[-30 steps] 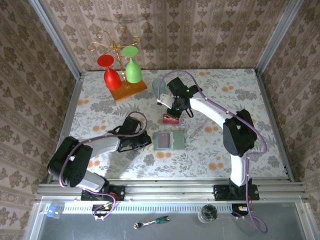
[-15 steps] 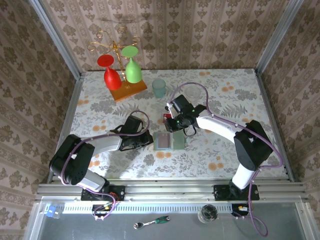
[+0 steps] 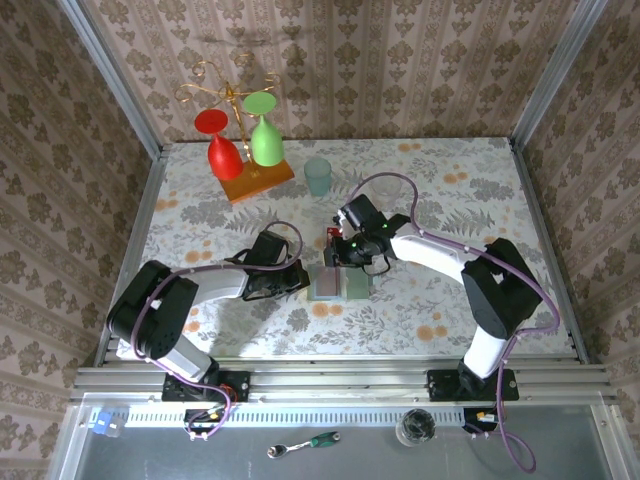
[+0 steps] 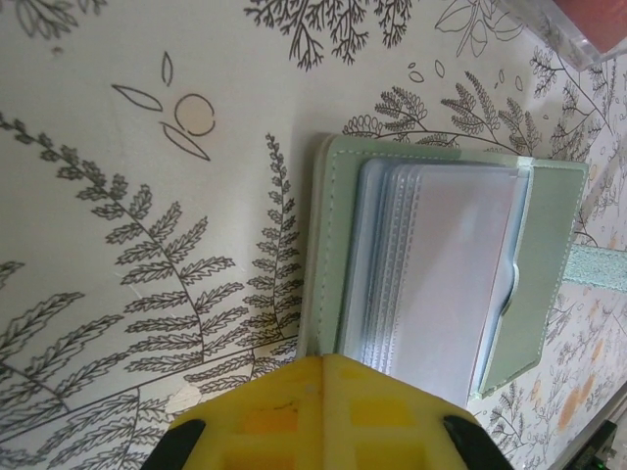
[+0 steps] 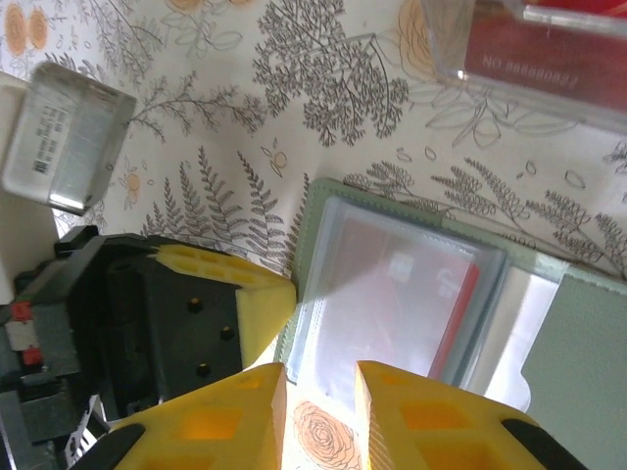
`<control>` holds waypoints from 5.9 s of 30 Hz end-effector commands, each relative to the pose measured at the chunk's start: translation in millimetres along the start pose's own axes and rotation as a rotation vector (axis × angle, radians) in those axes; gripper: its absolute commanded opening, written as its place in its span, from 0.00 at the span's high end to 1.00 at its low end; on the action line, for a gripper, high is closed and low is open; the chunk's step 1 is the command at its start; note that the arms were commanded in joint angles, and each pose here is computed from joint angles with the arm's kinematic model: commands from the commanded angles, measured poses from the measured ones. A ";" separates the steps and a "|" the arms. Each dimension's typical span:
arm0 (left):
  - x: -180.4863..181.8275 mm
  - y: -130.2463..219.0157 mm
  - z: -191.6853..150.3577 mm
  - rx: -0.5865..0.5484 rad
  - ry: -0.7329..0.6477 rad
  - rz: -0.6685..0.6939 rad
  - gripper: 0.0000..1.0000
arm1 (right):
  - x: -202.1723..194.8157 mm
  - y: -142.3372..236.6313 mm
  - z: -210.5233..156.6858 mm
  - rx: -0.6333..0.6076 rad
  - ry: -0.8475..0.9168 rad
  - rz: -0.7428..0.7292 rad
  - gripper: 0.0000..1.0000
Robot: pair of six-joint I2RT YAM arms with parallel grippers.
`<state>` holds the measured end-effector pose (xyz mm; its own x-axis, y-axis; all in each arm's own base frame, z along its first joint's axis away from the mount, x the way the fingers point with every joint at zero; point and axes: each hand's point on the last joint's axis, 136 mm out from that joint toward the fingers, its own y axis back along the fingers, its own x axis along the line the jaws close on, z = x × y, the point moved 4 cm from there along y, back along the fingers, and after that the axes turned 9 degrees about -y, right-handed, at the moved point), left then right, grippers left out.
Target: Take the credit cards out of the card holder
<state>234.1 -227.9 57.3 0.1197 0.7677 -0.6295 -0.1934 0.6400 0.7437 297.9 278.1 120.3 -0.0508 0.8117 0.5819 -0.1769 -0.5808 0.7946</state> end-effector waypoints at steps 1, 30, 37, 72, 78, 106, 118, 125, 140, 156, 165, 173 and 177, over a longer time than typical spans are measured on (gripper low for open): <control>-9.4 -0.8 4.4 0.000 -0.010 -0.029 1.00 | -3.5 -12.9 -9.2 0.047 -0.049 0.022 0.72; 9.4 -6.6 -9.8 0.070 0.024 0.055 1.00 | -16.7 -44.2 -26.3 0.150 -0.201 0.073 0.61; 9.5 -7.5 -9.3 0.073 0.024 0.057 1.00 | -26.2 -47.0 -30.5 0.164 -0.206 0.023 0.61; -4.2 4.9 9.8 0.038 -0.009 0.056 1.00 | -45.0 -31.6 -22.9 0.093 -0.226 -0.026 0.63; -13.2 13.3 15.9 0.007 -0.017 0.042 1.00 | -46.4 -30.1 -21.4 0.086 -0.242 0.005 0.63; -48.5 -23.5 15.5 0.051 -0.016 -0.102 0.74 | -55.2 -31.1 -23.3 0.091 -0.291 0.072 0.68; -58.6 -19.2 18.3 0.033 -0.014 -0.142 0.84 | -46.6 -15.4 -18.4 0.049 -0.281 0.101 0.69; -72.6 -14.4 23.6 0.026 -0.034 -0.155 0.82 | -49.9 13.3 -9.9 -0.017 -0.278 0.090 0.68; -109.5 -53.3 23.9 0.089 -0.084 -0.197 0.68 | -66.4 60.8 -5.5 -0.106 -0.290 0.072 0.67; -95.0 -27.1 30.2 0.028 -0.085 -0.175 0.62 | -59.6 52.0 -4.2 -0.064 -0.283 0.103 0.65; -47.7 5.2 20.4 -0.014 -0.056 -0.044 0.65 | -42.1 10.2 -8.0 0.041 -0.244 0.094 0.66; -19.5 3.7 7.8 -0.006 0.011 -0.037 0.68 | -44.1 -18.5 -15.7 0.096 -0.248 0.075 0.66; -16.2 -0.3 7.8 -0.003 0.019 -0.042 0.68 | -53.5 -24.5 -21.2 0.108 -0.262 0.047 0.66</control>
<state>235.7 -239.8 69.0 0.1003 0.7516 -0.6520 -0.1809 0.6582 0.7308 285.4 248.5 70.5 0.1892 0.7532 0.6300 -0.0897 -0.6256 0.7749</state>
